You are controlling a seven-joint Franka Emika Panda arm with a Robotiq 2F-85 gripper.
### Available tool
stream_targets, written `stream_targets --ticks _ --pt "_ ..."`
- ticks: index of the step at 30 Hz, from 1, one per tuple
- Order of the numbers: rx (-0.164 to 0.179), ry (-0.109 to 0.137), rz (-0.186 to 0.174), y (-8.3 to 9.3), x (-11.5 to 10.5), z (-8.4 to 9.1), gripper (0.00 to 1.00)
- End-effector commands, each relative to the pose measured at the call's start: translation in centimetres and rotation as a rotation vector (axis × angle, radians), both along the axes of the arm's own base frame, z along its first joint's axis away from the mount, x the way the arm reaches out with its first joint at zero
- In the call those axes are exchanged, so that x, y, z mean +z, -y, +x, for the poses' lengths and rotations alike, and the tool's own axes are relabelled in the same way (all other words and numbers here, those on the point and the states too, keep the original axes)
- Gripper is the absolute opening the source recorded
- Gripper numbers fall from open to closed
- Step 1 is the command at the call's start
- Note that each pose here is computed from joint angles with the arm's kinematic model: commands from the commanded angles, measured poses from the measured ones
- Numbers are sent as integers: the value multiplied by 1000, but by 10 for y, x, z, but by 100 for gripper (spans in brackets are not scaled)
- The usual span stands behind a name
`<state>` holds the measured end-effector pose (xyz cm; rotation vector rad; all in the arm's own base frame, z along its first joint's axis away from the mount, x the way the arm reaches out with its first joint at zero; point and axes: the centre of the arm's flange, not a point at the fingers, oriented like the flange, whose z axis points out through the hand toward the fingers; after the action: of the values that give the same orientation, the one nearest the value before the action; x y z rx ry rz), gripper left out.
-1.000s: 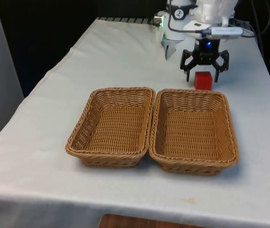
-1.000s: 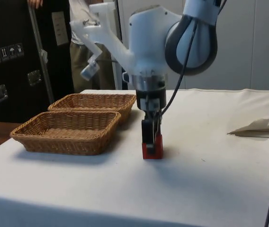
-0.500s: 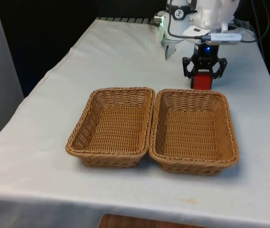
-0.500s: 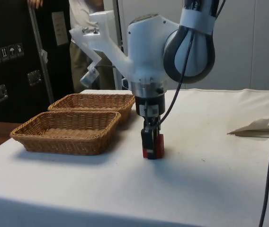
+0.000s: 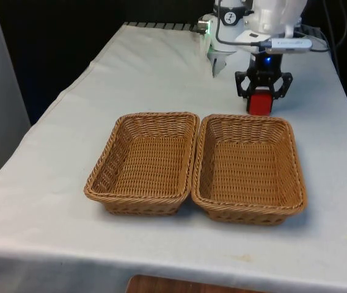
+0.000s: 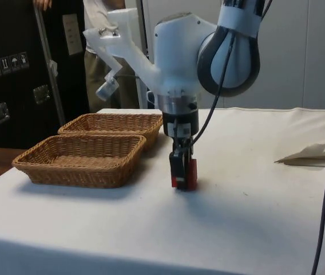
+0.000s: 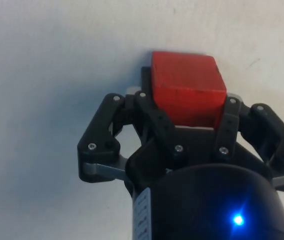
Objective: Pick up the red cube and place it into the right basket.
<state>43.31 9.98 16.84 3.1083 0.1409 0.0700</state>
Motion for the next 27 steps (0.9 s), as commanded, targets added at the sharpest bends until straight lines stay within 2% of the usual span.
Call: stream_targets --ticks 1,3,4,9,13,14,23,24,27 --pt "-6 -2 2 2 11 -2 2" --pt "-8 0 4 2 16 -4 2" --pt "-3 2 5 1 10 -2 2" --pt "-14 -2 11 5 36 -8 2" --pt "-18 1 18 6 50 -10 2" --pt "-14 1 23 4 48 -9 2" --pt "-28 1 32 11 84 -14 2" --pt "-27 1 39 9 82 -14 2" --pt "-33 1 35 14 94 -14 2"
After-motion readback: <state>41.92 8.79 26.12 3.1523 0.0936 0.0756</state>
